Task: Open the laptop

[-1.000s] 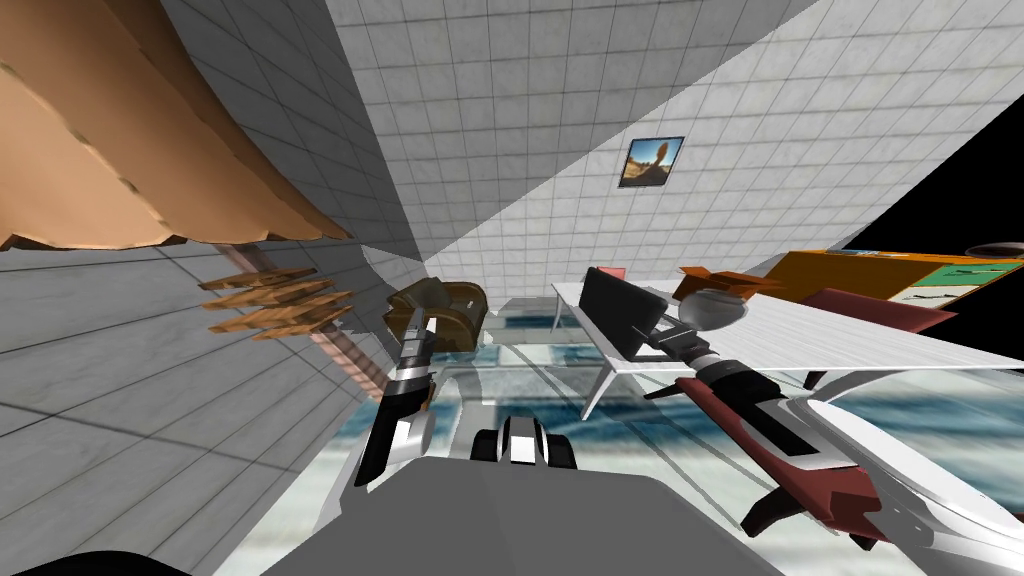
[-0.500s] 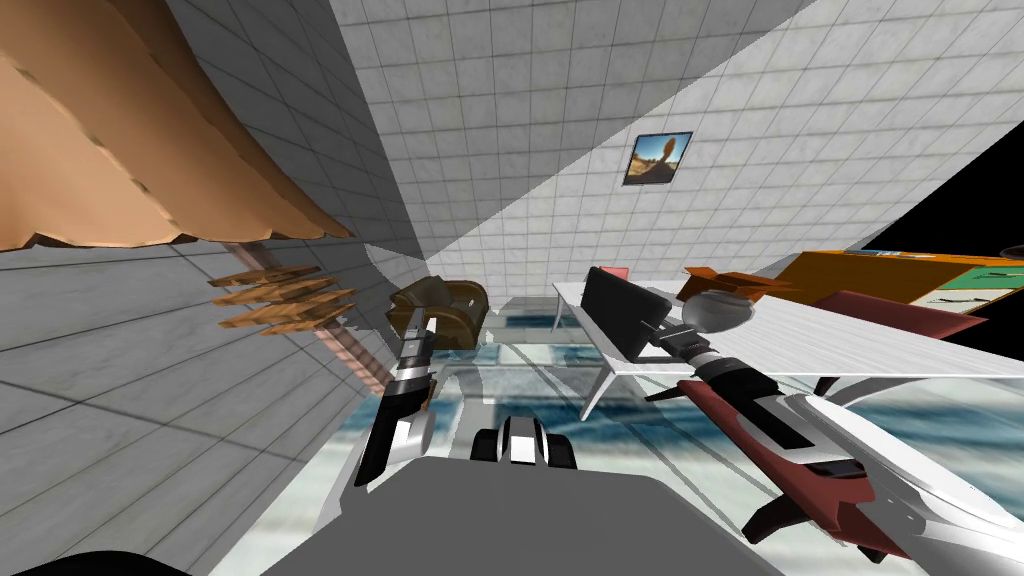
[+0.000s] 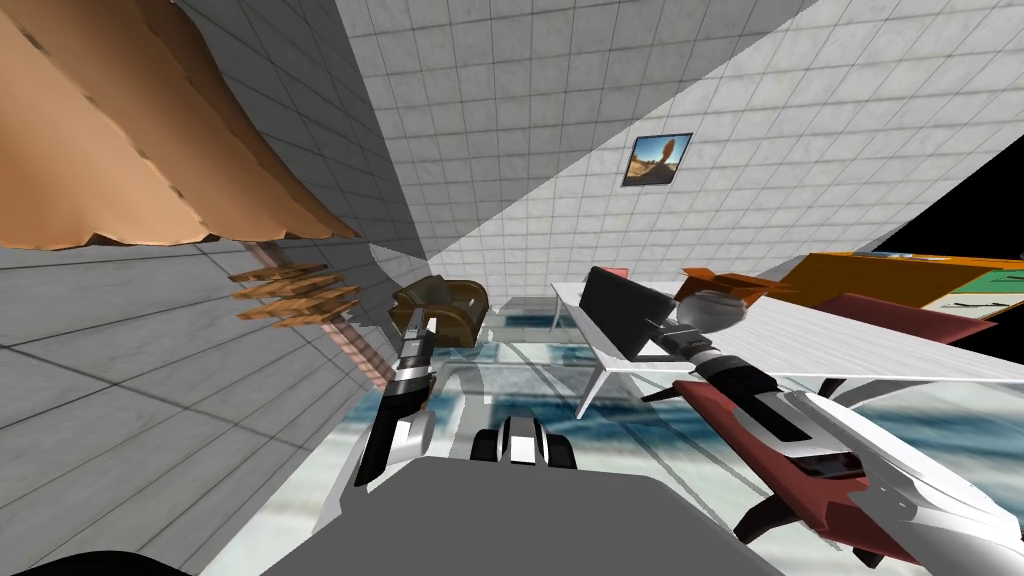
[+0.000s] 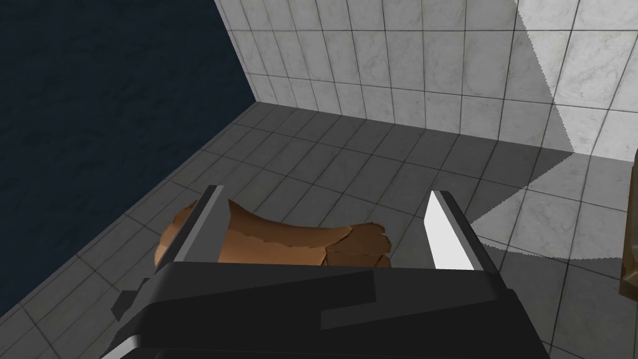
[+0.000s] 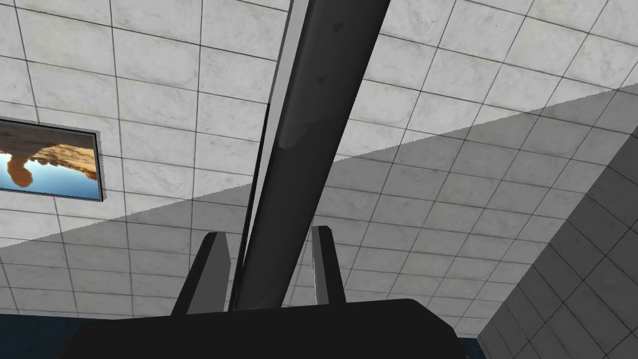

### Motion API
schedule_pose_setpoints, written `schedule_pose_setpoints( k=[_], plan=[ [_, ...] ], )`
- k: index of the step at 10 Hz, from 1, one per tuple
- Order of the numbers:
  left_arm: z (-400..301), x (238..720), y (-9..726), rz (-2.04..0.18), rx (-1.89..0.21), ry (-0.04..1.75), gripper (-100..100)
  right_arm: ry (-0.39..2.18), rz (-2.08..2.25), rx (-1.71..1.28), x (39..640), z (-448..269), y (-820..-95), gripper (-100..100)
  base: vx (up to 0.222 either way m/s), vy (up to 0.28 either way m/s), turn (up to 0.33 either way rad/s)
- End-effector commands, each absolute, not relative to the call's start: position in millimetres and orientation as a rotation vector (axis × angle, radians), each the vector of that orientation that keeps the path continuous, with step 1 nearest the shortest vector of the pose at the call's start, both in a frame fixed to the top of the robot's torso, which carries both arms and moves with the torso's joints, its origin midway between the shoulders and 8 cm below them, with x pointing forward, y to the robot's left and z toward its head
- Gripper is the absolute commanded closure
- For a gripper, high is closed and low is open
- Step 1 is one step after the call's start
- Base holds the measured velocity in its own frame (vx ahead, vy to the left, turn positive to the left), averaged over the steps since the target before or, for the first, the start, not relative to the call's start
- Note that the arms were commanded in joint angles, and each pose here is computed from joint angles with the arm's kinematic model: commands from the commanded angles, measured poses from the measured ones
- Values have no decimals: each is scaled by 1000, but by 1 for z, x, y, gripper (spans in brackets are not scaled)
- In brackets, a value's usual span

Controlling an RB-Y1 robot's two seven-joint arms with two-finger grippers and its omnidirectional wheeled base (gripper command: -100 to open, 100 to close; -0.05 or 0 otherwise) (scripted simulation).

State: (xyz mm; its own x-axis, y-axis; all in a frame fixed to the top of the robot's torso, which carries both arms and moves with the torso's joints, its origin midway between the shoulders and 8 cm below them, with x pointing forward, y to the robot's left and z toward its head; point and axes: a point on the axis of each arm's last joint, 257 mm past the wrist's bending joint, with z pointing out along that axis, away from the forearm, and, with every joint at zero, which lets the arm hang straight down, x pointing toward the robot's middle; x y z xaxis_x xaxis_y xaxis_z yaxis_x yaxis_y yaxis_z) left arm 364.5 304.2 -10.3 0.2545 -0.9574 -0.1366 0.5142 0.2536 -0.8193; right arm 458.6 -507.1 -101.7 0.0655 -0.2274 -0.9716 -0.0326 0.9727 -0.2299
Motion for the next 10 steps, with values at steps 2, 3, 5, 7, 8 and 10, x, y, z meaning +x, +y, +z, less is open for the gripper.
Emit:
schedule_pose_setpoints(
  k=[2,3,5,7,8,10],
  plan=[
    [-10,364,304,-1132,-737,735,0,1509,-61,-97,462,-110,-514,100,-18,-42,32],
    [-10,364,304,-1132,-737,735,0,1511,-34,-60,463,-115,-516,100,-36,-108,77],
    [-10,364,304,-1132,-737,735,0,1514,19,15,465,-124,-519,100,-37,-110,61],
    [-10,364,304,-1132,-737,735,0,1515,73,89,467,-134,-522,100,-31,-90,38],
    [-10,364,304,-1132,-737,735,0,1514,99,126,468,-139,-523,100,-22,-87,48],
    [-10,364,304,-1132,-737,735,0,1512,153,200,470,-150,-525,100,-15,-71,14]
  ],
)
